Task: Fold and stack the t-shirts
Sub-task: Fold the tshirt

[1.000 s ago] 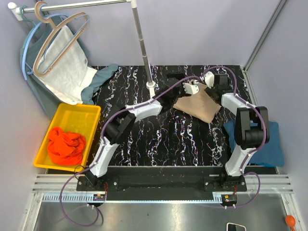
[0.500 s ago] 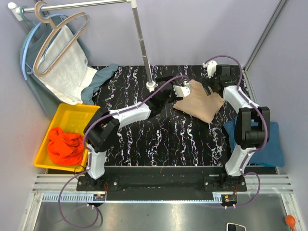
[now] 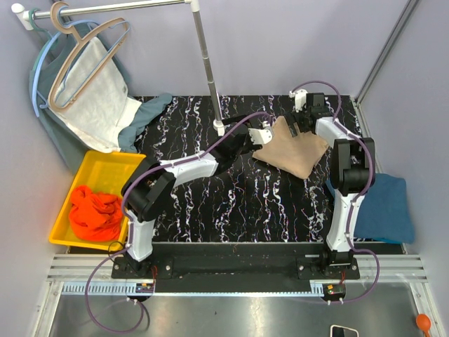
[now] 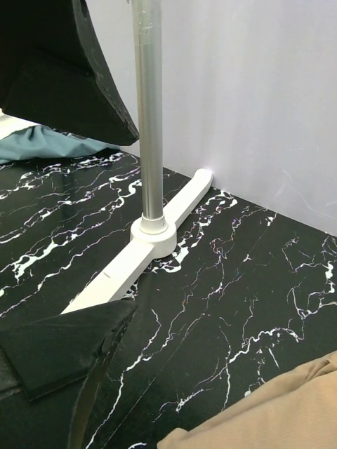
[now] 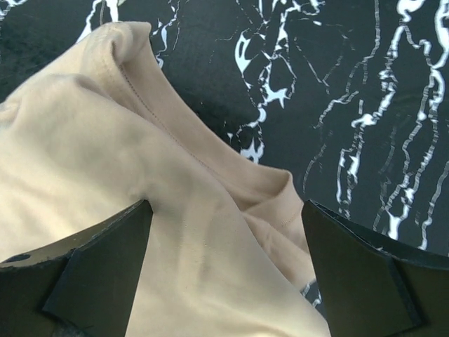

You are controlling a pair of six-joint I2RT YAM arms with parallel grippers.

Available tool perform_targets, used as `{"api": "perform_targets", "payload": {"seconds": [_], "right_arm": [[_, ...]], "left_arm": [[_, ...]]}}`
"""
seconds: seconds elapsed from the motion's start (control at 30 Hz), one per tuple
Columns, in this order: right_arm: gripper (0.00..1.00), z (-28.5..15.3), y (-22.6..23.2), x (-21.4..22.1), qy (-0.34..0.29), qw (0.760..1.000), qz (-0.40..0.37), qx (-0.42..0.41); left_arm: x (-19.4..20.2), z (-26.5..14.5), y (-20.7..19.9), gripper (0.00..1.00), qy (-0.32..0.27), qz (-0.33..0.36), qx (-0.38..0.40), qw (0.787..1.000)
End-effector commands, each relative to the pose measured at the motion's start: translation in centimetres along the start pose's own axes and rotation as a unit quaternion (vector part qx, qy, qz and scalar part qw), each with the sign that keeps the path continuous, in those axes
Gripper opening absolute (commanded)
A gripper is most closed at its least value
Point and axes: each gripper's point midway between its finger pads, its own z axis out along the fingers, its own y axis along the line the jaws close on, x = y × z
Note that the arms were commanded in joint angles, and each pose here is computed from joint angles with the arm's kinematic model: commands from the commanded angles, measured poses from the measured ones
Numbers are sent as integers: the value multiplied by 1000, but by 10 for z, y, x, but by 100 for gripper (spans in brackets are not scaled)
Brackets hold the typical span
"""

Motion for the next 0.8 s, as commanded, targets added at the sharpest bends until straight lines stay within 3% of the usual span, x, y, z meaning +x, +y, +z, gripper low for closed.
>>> {"api": "perform_targets", "payload": {"seconds": [0.0,0.37,0.77], "right_arm": [[97,15,-5,-14,-18,1000,10,4],[98,27,-4,-10,5,1000,4,6],[100,-69,-17,-48,-31,999,20,24]], "left_arm": [[-16,-3,21,99,-21,-31,-38,999],[-10,3,11,99,-7,-27,-33,999],[-24,0,24,99,-23,-48,-36,998]]}}
